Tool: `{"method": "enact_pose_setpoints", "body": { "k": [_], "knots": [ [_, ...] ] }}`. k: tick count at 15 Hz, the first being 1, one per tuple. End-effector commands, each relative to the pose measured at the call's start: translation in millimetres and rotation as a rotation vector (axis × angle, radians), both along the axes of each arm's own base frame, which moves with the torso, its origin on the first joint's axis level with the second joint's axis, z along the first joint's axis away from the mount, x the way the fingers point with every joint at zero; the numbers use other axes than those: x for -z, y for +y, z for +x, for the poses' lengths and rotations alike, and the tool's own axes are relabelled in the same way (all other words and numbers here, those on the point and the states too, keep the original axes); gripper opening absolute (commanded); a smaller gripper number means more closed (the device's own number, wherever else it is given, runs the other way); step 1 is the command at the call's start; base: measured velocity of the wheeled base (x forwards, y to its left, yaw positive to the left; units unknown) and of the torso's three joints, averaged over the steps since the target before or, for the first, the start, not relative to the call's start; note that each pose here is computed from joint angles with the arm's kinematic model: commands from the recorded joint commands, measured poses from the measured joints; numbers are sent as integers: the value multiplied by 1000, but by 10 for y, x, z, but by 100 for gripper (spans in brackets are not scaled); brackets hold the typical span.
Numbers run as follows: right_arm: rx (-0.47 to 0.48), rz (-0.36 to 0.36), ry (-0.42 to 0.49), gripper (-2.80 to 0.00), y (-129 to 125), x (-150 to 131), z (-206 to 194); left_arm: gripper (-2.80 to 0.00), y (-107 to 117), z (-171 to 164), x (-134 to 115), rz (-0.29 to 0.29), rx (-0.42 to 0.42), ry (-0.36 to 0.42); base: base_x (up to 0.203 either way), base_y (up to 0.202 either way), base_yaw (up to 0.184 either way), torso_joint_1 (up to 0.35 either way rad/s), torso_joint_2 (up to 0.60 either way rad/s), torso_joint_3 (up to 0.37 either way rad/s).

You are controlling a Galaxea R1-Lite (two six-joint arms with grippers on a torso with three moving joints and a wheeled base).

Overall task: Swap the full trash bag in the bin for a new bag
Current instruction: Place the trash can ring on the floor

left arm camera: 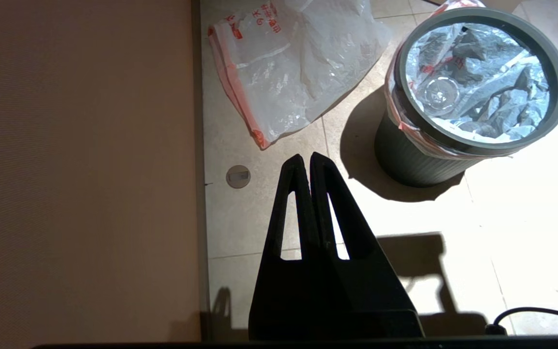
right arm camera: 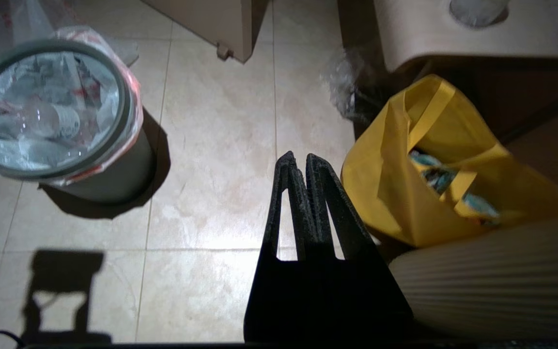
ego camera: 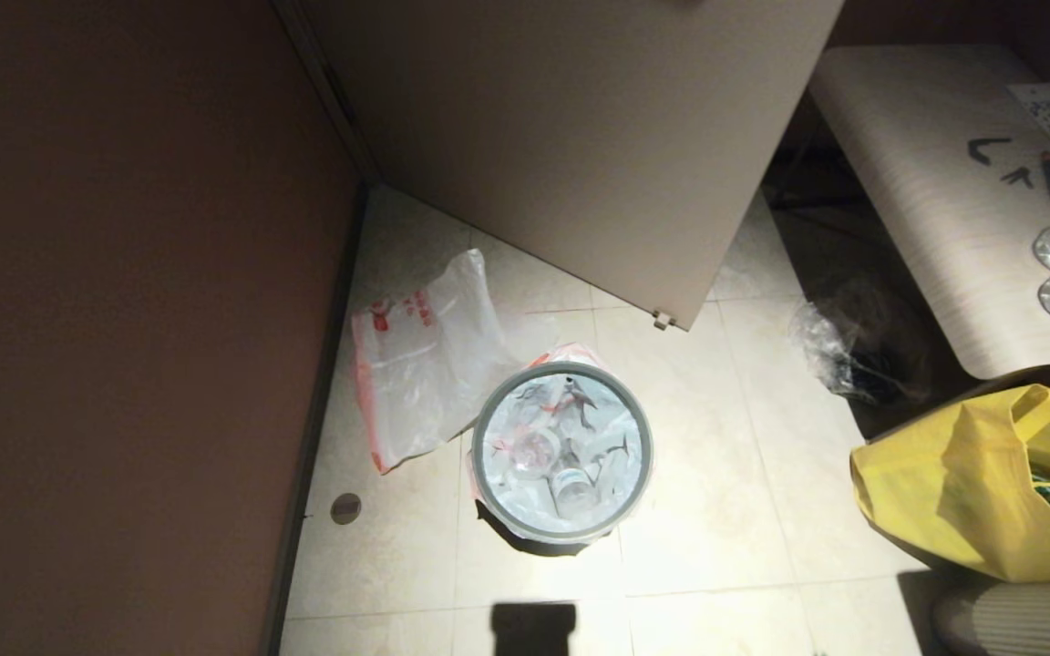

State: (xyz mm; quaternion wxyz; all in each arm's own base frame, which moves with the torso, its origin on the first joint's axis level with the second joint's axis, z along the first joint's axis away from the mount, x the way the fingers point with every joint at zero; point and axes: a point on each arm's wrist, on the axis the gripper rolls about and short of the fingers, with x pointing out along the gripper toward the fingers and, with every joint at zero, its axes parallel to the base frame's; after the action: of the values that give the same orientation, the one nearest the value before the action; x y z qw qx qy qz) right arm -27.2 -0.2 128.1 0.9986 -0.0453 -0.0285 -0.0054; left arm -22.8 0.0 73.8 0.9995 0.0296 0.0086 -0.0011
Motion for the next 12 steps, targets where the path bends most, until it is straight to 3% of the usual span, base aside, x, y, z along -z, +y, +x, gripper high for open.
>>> {"method": "enact_pose_setpoints", "body": {
  "k": [1,6,9,12],
  "knots": [
    [-2,-11,36,-280,0,-289,103,-280,0,4,17,1,0,6,0,0,0,0,0,0],
    [3,-93,91,-280,0,-1096,570,-280,0,4,17,1,0,6,0,0,0,0,0,0],
    [-11,-122,121,-280,17,-1607,1101,-280,0,4,17,1,0,6,0,0,0,0,0,0],
    [-102,-150,170,-280,283,-1910,1608,-280,0,4,17,1,0,6,0,0,0,0,0,0]
  ]
}}
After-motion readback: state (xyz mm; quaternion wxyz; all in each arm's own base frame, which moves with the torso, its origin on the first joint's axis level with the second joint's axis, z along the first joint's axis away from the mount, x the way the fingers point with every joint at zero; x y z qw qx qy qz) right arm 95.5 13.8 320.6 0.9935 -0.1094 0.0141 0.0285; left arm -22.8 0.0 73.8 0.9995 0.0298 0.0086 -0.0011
